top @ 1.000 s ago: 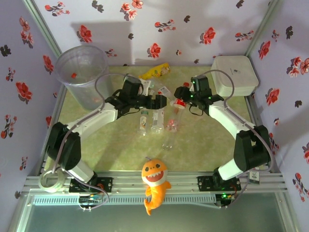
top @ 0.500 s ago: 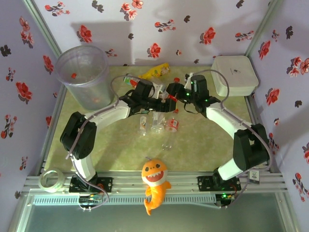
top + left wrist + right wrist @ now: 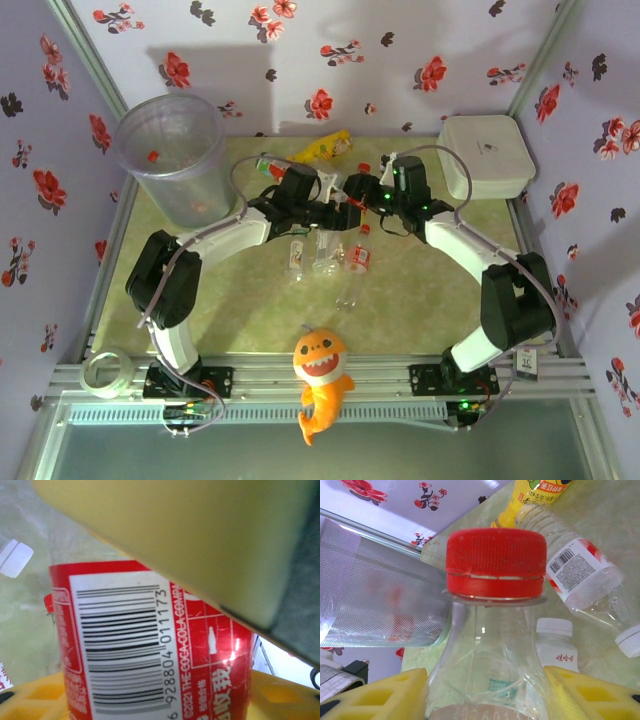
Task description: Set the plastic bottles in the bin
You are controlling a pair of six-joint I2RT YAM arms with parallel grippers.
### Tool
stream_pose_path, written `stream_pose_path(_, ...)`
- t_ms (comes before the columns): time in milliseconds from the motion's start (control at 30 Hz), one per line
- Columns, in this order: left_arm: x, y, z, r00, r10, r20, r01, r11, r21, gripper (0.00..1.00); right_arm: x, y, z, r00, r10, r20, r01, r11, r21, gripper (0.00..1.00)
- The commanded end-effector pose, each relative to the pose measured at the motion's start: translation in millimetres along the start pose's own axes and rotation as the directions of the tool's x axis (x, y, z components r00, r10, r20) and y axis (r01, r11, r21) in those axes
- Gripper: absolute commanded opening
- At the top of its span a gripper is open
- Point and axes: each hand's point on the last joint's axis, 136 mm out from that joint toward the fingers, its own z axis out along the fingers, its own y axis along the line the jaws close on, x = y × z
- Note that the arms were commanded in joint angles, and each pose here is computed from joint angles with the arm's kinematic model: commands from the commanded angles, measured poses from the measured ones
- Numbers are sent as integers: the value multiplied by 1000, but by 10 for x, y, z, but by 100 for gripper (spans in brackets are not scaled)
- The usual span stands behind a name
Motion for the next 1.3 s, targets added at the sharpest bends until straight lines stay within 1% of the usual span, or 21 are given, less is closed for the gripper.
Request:
stream_pose_path(0,-85,-92,61,1000,19,11,-20,999,28,59,55,54,-9,999,-25,-23,25,1000,-11,52)
stream_pose_path(67,-87,-86,65,1000,18,10,-19,999,28,56,52,49,-20,999,-31,-25,31,1000,-3,70)
stream_pose_path(100,-87,-85,65,1000,19,10,-19,999,27,54,36,56,-33,999,-38,-22,38,999,4,81)
stream_pose_path(167,-84,-80,69,1000,19,9,-19,999,27,51,26,43,-47,999,-45,-25,45,999,21,95)
stream_pose_path(200,-86,-76,67,1000,20,9,-20,999,25,49,10,48,-59,998,-52,-22,52,998,27,99)
stream_pose_path(433,-64,-27,79,1000,19,5,-19,1000,9,40,-91,68,-167,999,-52,3,52,998,39,99)
stream_pose_path(700,-40,16,87,1000,28,2,-28,1000,-7,28,-251,164,-363,997,-28,74,28,1000,0,99)
stream_pose_path(867,-68,11,61,999,35,18,-35,999,-11,22,-364,86,-578,992,-30,123,22,998,62,99)
stream_pose_path(967,-107,-12,29,998,53,33,-53,999,-14,17,-458,39,-780,983,-48,175,30,994,101,99)
stream_pose_path(1100,-200,-18,-111,994,93,52,-91,995,-47,9,-619,-74,-1099,960,-30,278,-9,991,136,99)
stream_pose_path(1233,-484,-181,-437,976,198,95,-189,977,-95,0,-705,-252,-1353,932,-17,361,-55,981,188,99)
stream_pose_path(1267,-556,-211,-526,970,219,102,-208,971,-115,0,-703,-291,-1386,928,-20,371,-60,978,202,99)
